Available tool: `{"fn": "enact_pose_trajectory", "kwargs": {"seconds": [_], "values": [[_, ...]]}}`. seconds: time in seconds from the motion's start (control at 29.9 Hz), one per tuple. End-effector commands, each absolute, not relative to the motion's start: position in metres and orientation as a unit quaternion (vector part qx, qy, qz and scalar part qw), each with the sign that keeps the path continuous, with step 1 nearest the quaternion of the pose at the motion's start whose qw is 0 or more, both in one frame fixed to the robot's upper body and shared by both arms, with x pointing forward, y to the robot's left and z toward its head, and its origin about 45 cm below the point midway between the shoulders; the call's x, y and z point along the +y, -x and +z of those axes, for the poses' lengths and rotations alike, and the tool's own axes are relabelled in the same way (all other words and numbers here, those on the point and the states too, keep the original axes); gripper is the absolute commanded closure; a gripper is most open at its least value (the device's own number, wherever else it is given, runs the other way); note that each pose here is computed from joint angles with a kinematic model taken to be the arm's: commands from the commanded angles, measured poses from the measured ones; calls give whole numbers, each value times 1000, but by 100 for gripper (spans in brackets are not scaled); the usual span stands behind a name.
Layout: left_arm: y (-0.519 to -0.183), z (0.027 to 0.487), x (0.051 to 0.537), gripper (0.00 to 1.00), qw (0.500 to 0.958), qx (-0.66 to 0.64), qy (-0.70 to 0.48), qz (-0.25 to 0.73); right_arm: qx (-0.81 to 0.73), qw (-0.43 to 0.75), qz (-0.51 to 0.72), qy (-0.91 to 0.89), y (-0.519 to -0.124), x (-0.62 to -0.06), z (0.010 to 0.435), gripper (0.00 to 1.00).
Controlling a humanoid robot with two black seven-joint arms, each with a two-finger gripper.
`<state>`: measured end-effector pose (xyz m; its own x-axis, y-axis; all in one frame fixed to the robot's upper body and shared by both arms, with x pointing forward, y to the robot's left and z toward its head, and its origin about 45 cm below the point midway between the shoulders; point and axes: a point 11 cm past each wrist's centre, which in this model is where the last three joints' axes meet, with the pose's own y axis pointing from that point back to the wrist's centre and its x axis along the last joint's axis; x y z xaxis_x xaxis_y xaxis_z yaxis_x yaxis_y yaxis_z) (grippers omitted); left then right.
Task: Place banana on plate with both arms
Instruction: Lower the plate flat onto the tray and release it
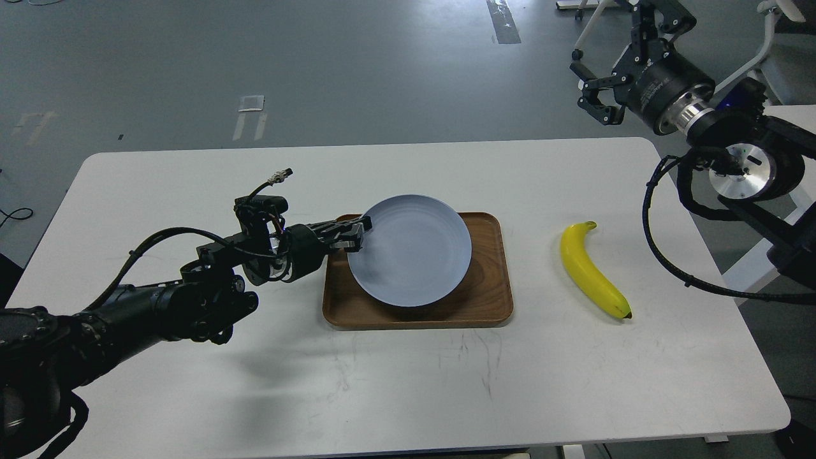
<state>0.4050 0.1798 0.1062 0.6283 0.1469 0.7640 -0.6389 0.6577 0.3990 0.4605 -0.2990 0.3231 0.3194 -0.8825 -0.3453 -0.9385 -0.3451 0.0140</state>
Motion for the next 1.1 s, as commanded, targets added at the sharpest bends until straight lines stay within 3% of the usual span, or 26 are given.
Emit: {"fn": "enact_pose_trajectory", "kwargs": {"seconds": [0.0, 0.84, 1.04, 1.07], "values": [[-402, 102, 181, 100, 835, -362, -346, 227, 565, 95, 148, 806, -461, -299, 323, 0], [-406, 94, 193, 100, 822, -365, -372, 230, 570, 93, 148, 803, -461, -302, 322, 0], [-403, 93, 174, 100, 829, -366, -359, 222, 572, 93, 148, 802, -461, -303, 321, 0], [-402, 93, 169, 95, 832, -366, -355, 220, 572, 93, 148, 802, -461, -303, 321, 0]]}}
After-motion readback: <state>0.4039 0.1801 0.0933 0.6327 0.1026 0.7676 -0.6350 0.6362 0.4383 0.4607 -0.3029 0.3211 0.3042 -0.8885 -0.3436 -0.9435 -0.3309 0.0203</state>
